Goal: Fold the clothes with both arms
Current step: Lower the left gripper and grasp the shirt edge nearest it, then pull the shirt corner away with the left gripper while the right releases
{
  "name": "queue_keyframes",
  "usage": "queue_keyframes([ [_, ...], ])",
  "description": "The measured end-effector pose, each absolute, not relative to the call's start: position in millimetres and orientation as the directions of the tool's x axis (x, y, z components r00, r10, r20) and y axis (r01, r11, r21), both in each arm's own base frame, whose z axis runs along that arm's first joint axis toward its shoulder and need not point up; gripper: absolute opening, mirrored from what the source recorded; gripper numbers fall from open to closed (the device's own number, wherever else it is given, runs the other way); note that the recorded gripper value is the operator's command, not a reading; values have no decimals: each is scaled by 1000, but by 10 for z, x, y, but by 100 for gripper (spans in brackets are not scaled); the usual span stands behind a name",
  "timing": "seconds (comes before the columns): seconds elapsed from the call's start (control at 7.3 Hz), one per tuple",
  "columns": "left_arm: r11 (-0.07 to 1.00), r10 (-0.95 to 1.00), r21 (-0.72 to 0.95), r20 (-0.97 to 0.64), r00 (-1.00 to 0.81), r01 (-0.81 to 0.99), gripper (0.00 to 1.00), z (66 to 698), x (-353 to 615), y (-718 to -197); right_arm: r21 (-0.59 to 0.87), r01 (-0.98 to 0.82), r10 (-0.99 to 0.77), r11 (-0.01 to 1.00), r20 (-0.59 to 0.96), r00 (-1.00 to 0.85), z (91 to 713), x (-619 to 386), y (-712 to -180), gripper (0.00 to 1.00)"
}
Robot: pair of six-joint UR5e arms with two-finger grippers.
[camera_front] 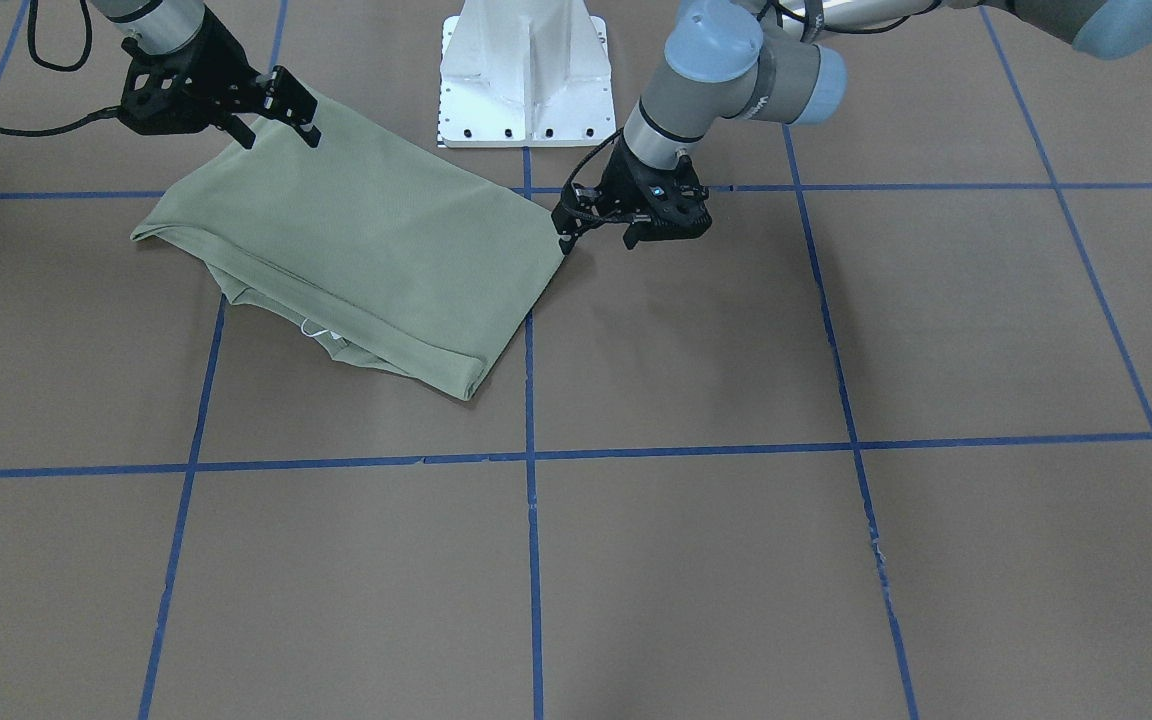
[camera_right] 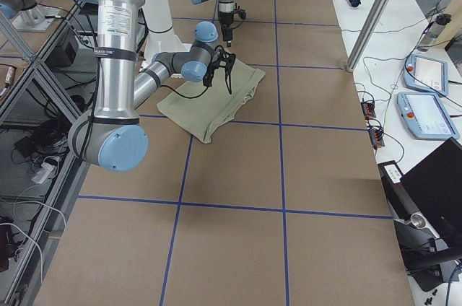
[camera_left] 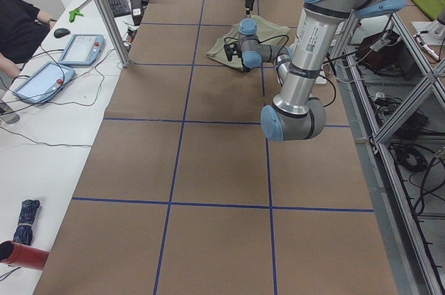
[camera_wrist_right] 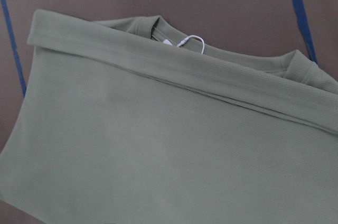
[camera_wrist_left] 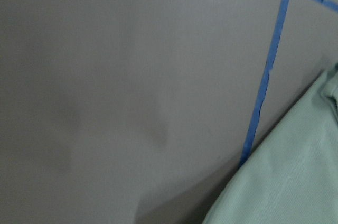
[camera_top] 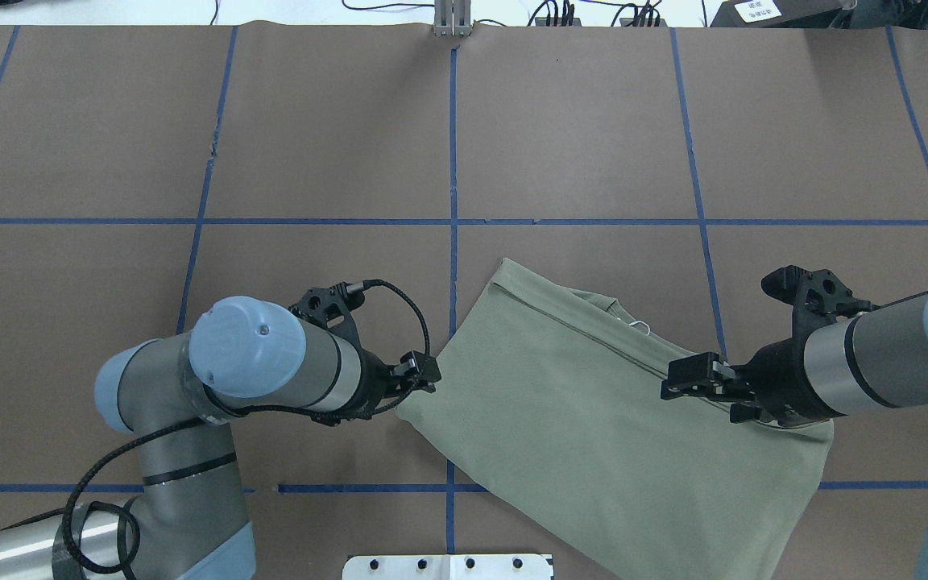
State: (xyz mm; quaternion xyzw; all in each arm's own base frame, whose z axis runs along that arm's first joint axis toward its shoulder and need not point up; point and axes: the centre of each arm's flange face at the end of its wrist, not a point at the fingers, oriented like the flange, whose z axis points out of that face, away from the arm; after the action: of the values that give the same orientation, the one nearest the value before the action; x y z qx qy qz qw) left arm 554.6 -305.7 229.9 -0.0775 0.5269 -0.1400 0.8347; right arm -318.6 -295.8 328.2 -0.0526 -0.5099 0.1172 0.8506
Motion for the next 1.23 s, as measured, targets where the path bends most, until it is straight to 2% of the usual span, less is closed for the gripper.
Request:
queue_keyframes([
  [0.14, 946, -325, -295, -849, 418, 135, 99, 2318, 5680, -2871, -209, -159, 259, 965, 858, 443, 3253, -3192, -3027, 100],
  [0.41, 942, -336, -298, -833, 440, 156, 98, 2425, 5881, -2832, -211, -166, 264, 963, 858, 441, 3254, -3206, -3068, 100],
  [0.55, 940, -341, -295, -828, 445, 172, 94, 2450, 5966, -2861, -213, -168, 267, 962, 855, 445, 3277, -3217, -3079, 100],
  [0.68, 939, -344, -293, -827, 444, 181, 62, 2445, 6011, -2881, -215, -170, 270, 962, 852, 448, 3299, -3227, -3088, 100],
  [0.82, 937, -348, -295, -828, 440, 186, 16, 2427, 6029, -2888, -216, -171, 271, 961, 851, 450, 3314, -3233, -3093, 100],
  [0.96, 935, -353, -299, -828, 436, 189, 0, 2406, 6038, -2892, -217, -172, 272, 961, 850, 451, 3323, -3234, -3097, 100],
  [1.23, 936, -351, -297, -830, 433, 190, 0, 2384, 6038, -2900, -218, -174, 274, 960, 848, 453, 3339, -3235, -3108, 100],
])
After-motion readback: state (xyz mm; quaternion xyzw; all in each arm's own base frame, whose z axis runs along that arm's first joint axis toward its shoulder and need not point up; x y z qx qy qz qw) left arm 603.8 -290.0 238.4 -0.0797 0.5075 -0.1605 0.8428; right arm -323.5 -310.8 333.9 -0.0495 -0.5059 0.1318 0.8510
